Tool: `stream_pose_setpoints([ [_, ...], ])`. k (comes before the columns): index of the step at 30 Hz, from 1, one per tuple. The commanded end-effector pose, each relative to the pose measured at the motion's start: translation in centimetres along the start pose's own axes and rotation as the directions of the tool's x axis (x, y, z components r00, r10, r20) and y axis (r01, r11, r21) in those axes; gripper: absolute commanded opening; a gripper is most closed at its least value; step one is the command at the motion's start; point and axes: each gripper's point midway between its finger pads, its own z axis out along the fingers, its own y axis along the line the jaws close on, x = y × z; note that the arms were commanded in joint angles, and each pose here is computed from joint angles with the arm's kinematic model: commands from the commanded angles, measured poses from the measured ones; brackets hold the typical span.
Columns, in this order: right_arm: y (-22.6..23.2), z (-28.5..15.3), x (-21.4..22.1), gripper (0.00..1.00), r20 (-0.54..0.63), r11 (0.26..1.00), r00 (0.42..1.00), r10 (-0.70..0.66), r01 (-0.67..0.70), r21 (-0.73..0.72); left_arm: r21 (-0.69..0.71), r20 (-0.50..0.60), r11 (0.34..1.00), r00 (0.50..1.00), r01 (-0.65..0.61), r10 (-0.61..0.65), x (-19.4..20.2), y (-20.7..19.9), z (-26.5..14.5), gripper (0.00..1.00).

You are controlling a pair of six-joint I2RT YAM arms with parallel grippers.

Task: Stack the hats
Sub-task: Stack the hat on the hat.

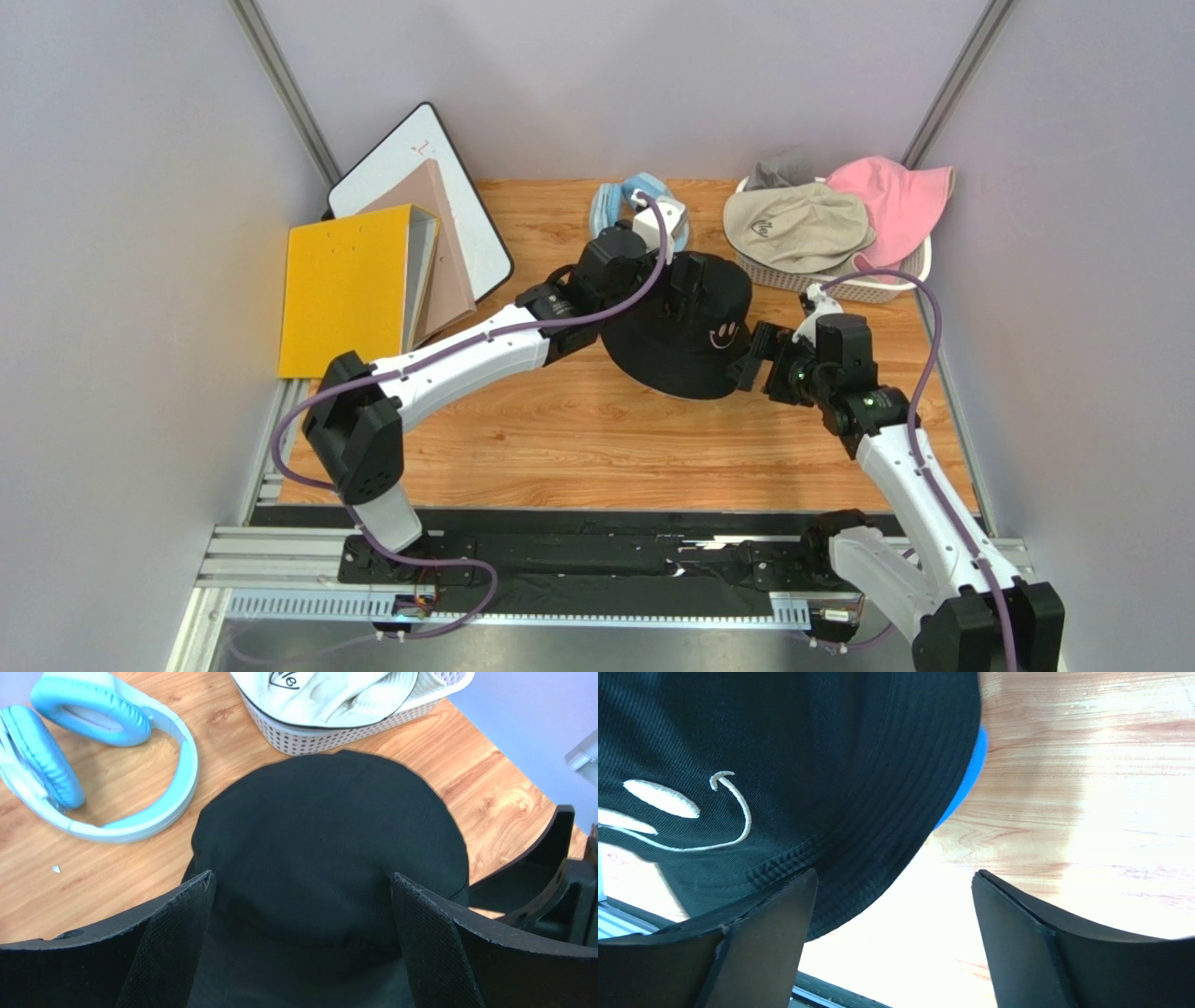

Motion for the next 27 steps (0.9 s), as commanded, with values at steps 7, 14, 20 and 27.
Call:
stream_pose_setpoints([
  [7,2.4,-3.6,-3.3,0.91,0.109,0.998,0.993,-0.042,0.046,-0.038,-0.004,0.028,0.999,0.999,0.037,-0.036,2.4,0.9,-3.1,0.97],
  [14,3.1,-4.6,-3.8,0.90,0.125,0.997,0.991,-0.045,0.052,-0.053,-0.010,0.005,0.998,0.998,0.056,-0.056,4.2,1.2,-3.8,0.96],
  [20,4.6,-6.1,-5.4,0.91,0.164,0.994,0.985,-0.056,0.071,-0.087,-0.084,-0.007,0.994,0.998,0.067,-0.068,6.0,2.9,-4.9,0.96],
  [27,5.9,-7.0,-6.8,0.91,0.191,0.989,0.980,-0.056,0.080,-0.121,-0.103,-0.002,0.992,0.997,0.073,-0.073,5.6,3.2,-5.4,0.97],
])
